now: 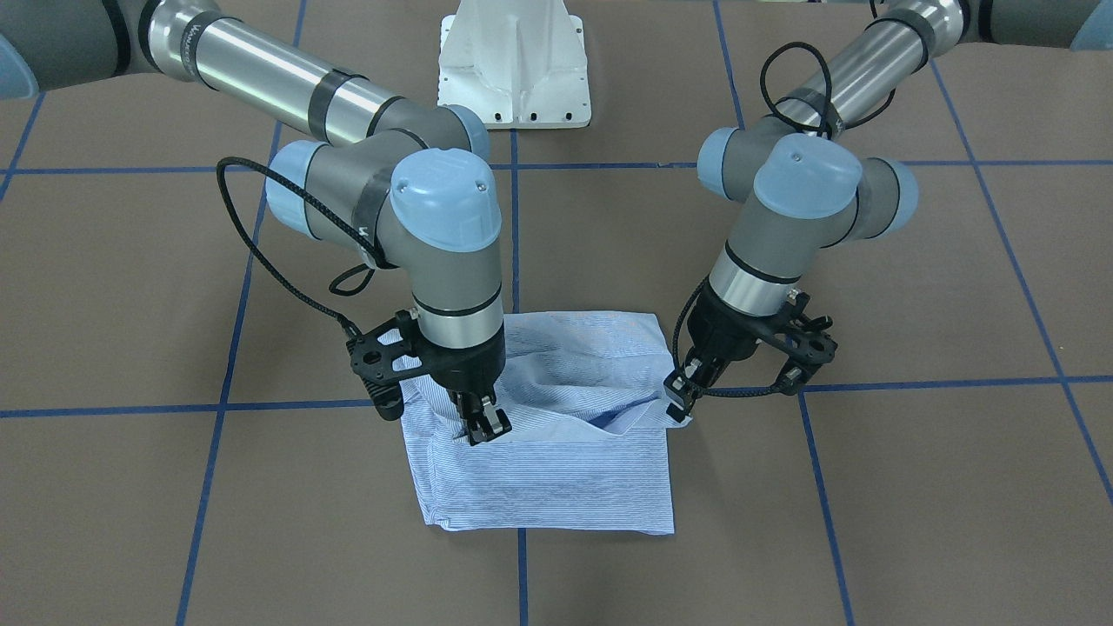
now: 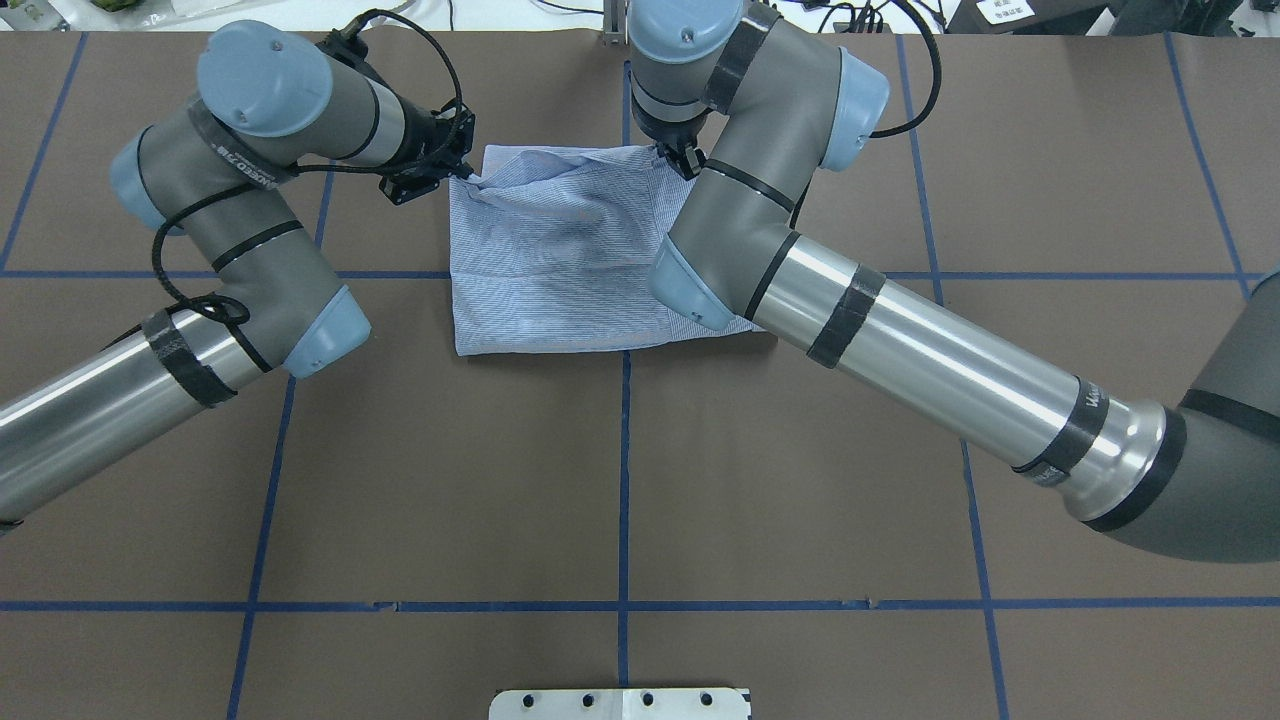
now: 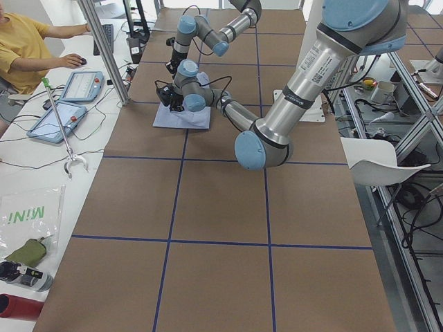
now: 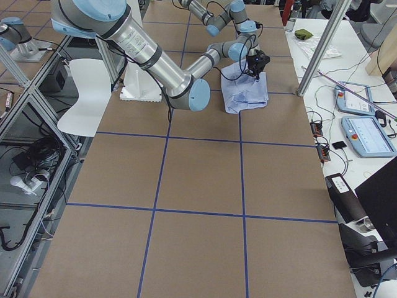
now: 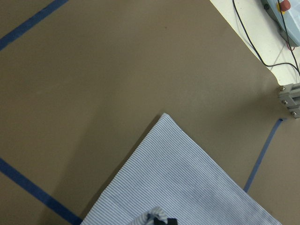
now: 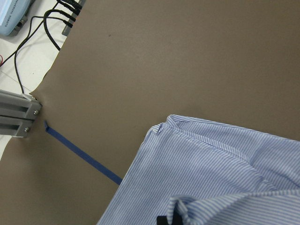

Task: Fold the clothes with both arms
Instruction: 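Fold the near edge with both grippers over toward the collar end, then open both grippers and raise them away from the folded shirt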

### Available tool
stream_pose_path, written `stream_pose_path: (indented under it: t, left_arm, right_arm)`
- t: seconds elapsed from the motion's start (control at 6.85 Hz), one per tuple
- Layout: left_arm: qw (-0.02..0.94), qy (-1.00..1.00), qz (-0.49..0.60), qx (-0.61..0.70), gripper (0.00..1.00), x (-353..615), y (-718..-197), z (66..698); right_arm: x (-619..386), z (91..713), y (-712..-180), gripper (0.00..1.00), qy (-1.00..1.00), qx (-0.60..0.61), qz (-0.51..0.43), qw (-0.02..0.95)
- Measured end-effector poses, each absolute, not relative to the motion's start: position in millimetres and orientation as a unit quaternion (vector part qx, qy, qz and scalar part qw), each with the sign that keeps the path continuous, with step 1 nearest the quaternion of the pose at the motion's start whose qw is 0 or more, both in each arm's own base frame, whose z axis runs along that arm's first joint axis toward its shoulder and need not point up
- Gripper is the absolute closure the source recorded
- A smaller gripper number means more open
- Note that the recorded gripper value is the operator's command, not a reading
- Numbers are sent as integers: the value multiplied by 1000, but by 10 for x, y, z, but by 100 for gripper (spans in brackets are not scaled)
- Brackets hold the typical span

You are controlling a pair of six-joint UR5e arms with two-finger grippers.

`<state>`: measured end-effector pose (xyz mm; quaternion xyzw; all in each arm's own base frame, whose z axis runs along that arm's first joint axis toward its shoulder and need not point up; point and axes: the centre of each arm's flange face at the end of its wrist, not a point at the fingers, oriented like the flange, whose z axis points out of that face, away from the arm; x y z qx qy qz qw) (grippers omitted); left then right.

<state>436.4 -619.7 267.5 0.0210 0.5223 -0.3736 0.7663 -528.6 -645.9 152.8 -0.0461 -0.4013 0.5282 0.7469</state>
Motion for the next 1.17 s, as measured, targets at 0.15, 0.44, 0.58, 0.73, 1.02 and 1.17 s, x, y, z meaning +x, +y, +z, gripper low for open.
stream_pose_path:
  t: [0.15,0.44,0.58,0.73,1.02,1.17]
  left_arm:
    - [767,524,-370,27,100,4440,-6341,2655]
    - [768,530,-356,46,48,4543,-6608,2797]
    - [770,529,-352,58,39,4504,-6762,2878]
    - [772,526,-350,71,39,4378,-6912,2925]
    - [771,525,-350,87,39,4156,-7076,2936]
    - [773,525,-345,92,39,4086,-7106,2946]
  right_arm:
    - [-5309,1575,-6601,100,-397,-45,529,749]
    - [-5430,1784,-6795,23,-394,-44,528,751]
    - [-5474,1927,-6883,0,-398,-42,528,749]
    - [-5443,1968,-6985,0,-403,-40,529,746]
    - [-5182,1879,-7205,0,-414,-47,524,743]
    - [-5043,1898,-7287,0,-416,-50,513,749]
